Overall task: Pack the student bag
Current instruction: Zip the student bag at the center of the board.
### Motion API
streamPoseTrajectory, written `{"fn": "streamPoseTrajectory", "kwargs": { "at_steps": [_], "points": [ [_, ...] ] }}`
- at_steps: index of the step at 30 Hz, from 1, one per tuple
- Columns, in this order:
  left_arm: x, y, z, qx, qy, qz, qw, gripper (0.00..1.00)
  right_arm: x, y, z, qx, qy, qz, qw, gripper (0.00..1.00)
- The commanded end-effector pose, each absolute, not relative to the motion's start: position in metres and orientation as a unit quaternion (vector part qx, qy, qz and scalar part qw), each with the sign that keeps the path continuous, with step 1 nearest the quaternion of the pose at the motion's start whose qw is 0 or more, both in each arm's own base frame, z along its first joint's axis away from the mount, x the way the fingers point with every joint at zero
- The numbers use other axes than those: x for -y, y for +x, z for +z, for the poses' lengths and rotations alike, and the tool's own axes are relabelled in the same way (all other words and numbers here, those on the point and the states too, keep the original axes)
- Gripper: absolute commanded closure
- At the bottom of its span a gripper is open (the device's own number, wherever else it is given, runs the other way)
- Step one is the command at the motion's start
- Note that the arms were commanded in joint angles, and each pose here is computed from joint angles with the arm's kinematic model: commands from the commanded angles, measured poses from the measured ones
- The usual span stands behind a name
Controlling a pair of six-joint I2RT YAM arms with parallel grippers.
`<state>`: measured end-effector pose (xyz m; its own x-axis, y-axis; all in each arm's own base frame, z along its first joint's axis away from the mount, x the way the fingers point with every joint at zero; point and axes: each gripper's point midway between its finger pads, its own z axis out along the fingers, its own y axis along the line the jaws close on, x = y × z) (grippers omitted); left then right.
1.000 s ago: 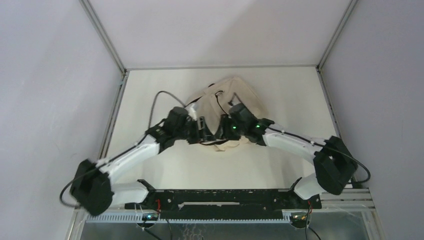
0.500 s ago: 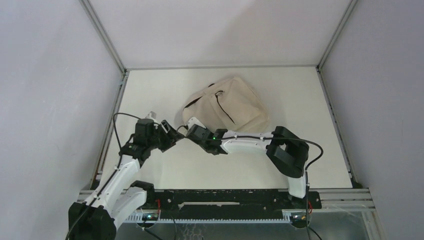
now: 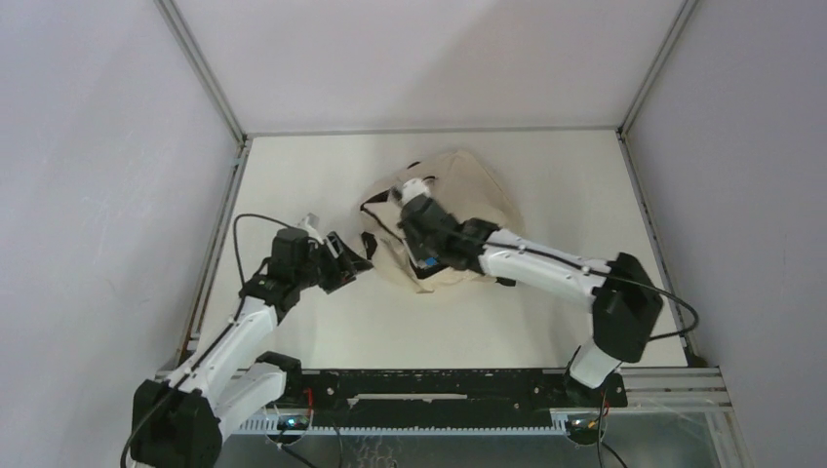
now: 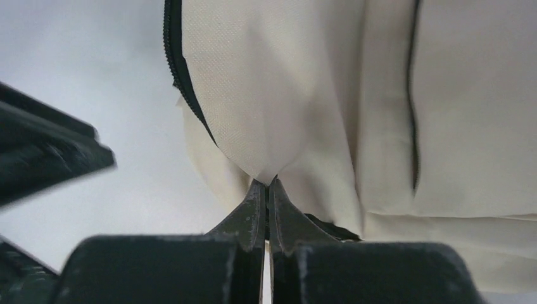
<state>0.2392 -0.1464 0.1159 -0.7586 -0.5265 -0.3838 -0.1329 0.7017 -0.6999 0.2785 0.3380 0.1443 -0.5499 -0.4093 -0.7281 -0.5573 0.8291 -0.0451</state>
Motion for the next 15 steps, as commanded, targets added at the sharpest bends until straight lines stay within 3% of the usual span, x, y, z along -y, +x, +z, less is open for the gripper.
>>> {"fn": "streamPoseTrajectory", "kwargs": {
  "at_steps": [1, 7, 15],
  "points": [
    [0.193, 0.237, 0.130, -0.871, -0.107, -0.395, 0.273, 0.34, -0.335, 0.303, 0.197, -0.870, -0.141, 0.262, 0.394, 1.00],
    [0.243, 0.233, 0.144, -0.870, 0.002, -0.413, 0.268, 0.35, -0.320, 0.316, 0.232, -0.844, -0.073, 0.381, 0.370, 1.00],
    [0.276, 0.264, 0.179, -0.838, 0.137, -0.390, 0.357, 0.32, -0.320, 0.301, 0.250, -0.831, -0.074, 0.418, 0.359, 1.00]
  ]
}}
